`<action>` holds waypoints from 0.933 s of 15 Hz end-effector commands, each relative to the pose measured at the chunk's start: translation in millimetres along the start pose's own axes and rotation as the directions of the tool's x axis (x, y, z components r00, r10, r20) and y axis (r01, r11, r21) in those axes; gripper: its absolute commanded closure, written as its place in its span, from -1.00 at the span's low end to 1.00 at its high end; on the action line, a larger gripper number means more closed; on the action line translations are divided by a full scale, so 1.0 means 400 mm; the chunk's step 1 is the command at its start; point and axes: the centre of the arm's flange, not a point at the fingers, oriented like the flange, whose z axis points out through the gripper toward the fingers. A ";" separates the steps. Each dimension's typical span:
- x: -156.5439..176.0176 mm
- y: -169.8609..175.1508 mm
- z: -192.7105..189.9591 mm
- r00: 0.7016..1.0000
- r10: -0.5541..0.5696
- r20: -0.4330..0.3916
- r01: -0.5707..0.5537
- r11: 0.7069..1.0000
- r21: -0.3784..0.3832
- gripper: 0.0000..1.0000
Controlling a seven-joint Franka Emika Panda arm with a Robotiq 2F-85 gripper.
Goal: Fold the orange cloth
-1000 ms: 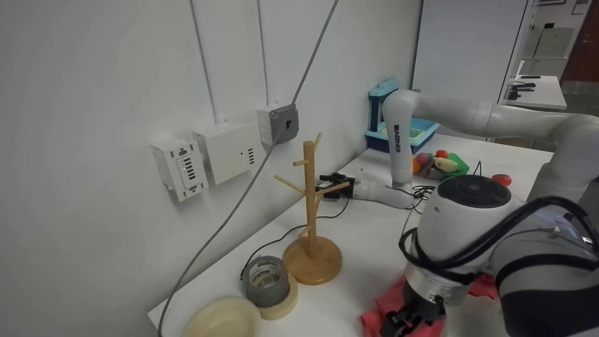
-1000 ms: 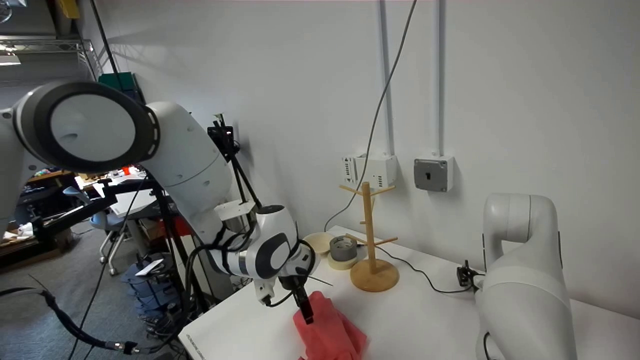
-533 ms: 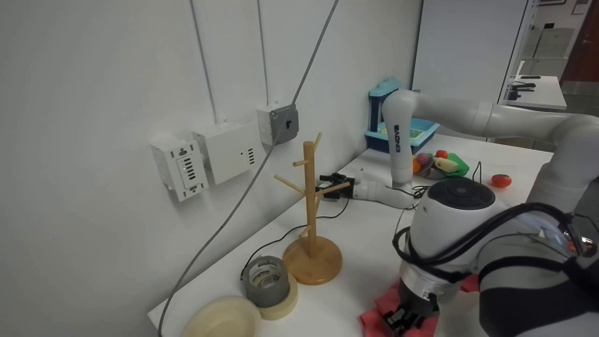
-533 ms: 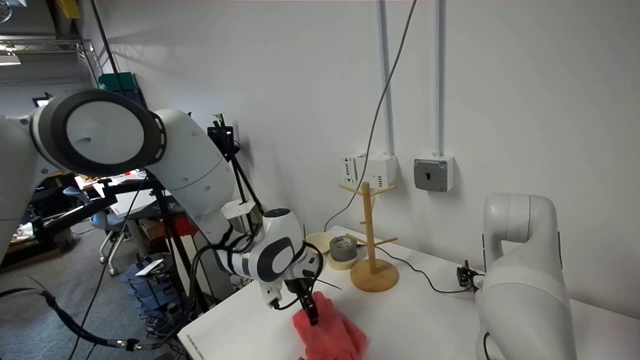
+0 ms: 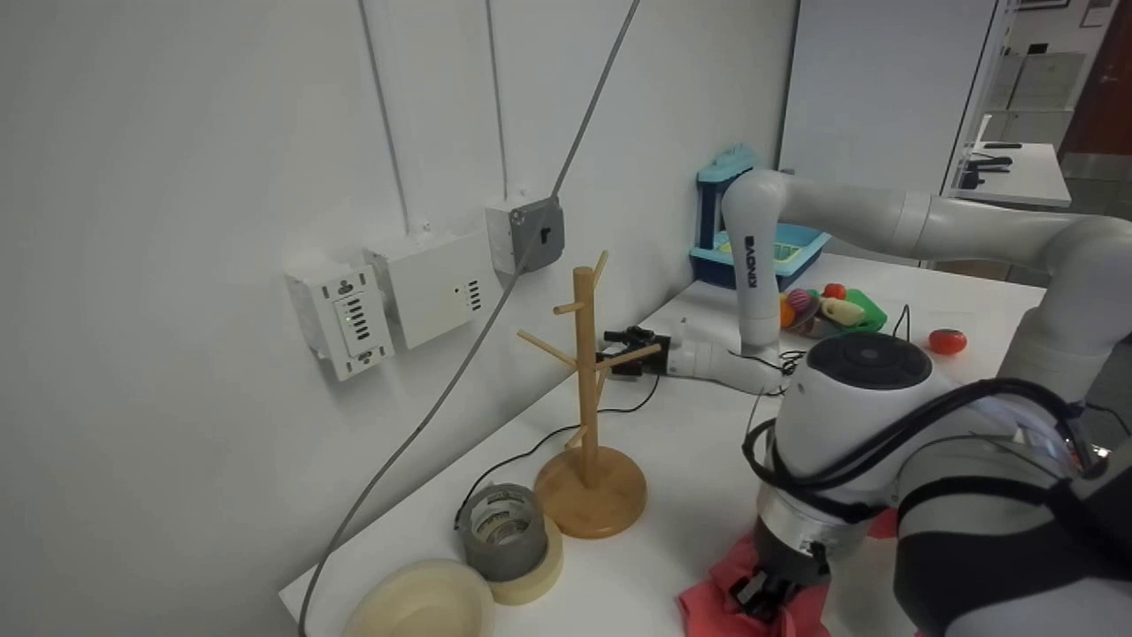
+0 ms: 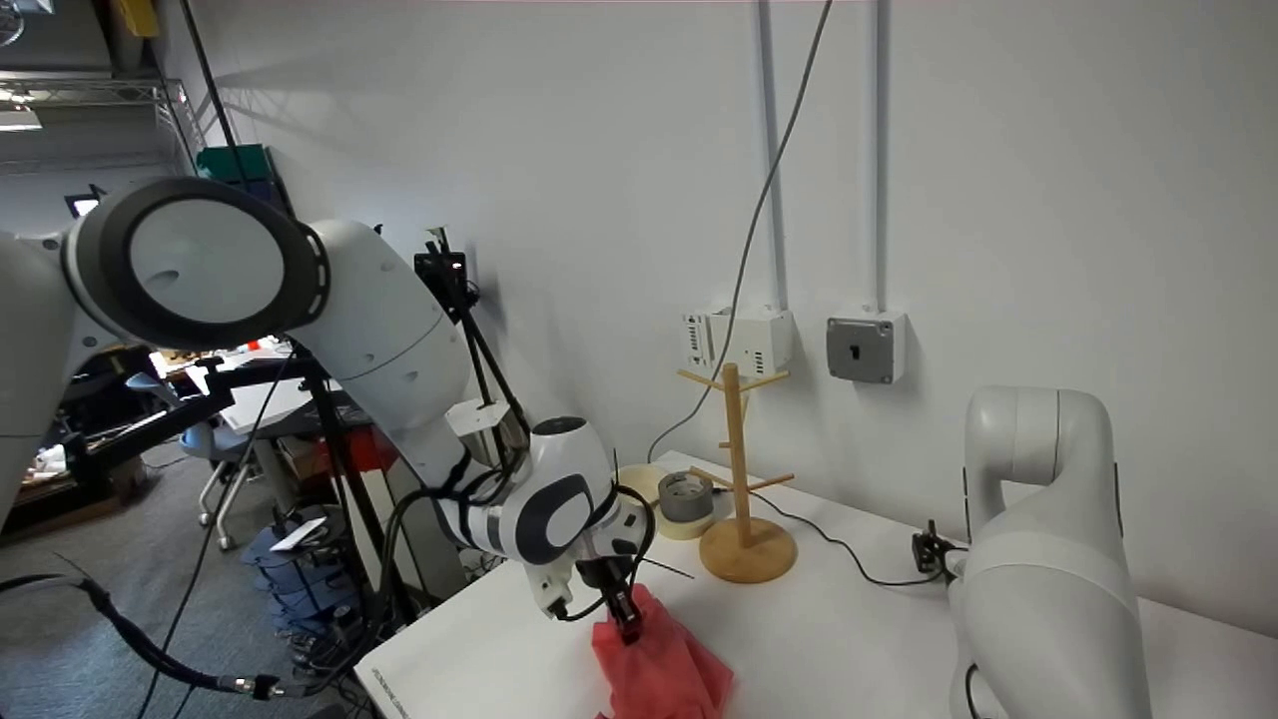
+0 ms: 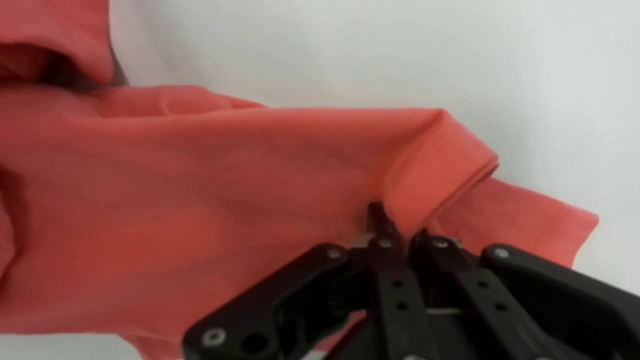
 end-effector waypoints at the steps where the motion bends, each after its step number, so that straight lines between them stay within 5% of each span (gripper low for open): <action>1: -0.001 0.032 -0.058 0.999 -0.039 -0.005 0.038 0.999 -0.033 0.96; 14: -0.065 0.270 -0.289 0.996 -0.042 -0.078 0.025 0.979 -0.203 0.96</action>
